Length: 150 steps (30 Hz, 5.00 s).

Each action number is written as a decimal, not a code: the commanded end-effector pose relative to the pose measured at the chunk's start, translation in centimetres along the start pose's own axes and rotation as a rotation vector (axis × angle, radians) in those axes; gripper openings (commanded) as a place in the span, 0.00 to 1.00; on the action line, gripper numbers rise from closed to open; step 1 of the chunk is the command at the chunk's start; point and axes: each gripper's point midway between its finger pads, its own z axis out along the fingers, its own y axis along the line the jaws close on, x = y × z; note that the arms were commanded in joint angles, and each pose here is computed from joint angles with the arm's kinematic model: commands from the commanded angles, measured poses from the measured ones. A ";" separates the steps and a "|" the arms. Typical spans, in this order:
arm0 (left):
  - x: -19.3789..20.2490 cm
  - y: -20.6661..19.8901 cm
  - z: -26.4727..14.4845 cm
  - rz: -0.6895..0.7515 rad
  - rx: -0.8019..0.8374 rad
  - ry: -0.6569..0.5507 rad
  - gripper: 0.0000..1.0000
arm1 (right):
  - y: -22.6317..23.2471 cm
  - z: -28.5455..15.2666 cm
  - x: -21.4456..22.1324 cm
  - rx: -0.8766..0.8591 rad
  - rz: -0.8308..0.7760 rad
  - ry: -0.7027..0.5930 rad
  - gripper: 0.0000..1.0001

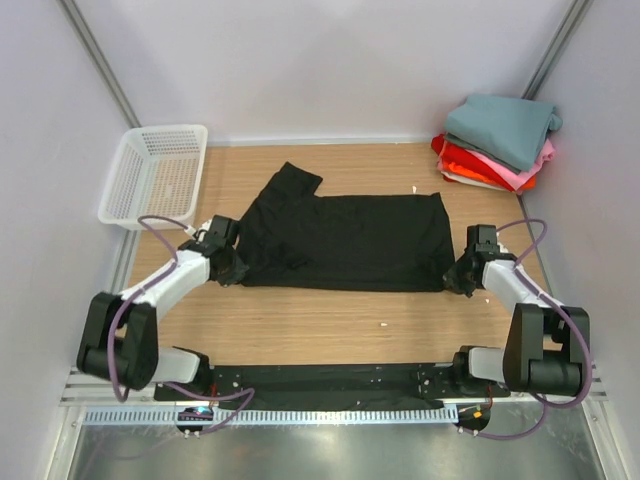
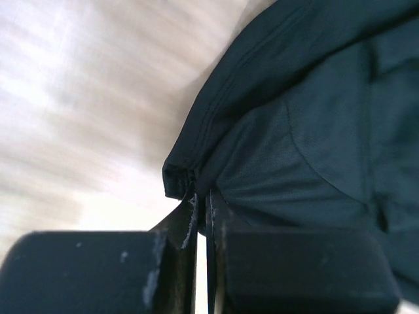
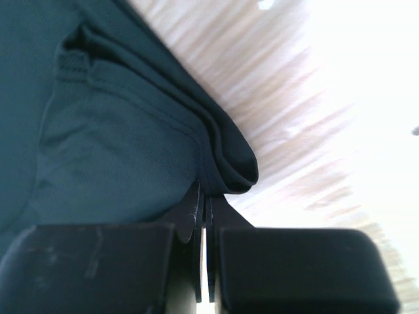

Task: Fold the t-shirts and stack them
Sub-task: Fold the tshirt

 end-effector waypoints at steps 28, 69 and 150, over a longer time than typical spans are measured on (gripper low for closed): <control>-0.6 -1.6 -10.2 0.065 0.291 -0.050 0.56 | 14.0 -11.8 0.0 -0.384 -0.287 -0.251 0.71; 6.5 2.9 -1.2 -0.013 0.191 0.053 0.28 | 31.0 -5.0 26.3 -0.331 -0.851 0.135 0.57; 5.4 3.2 -1.4 -0.013 0.134 0.033 0.25 | 32.3 -9.6 6.2 -0.617 -0.113 -0.019 0.82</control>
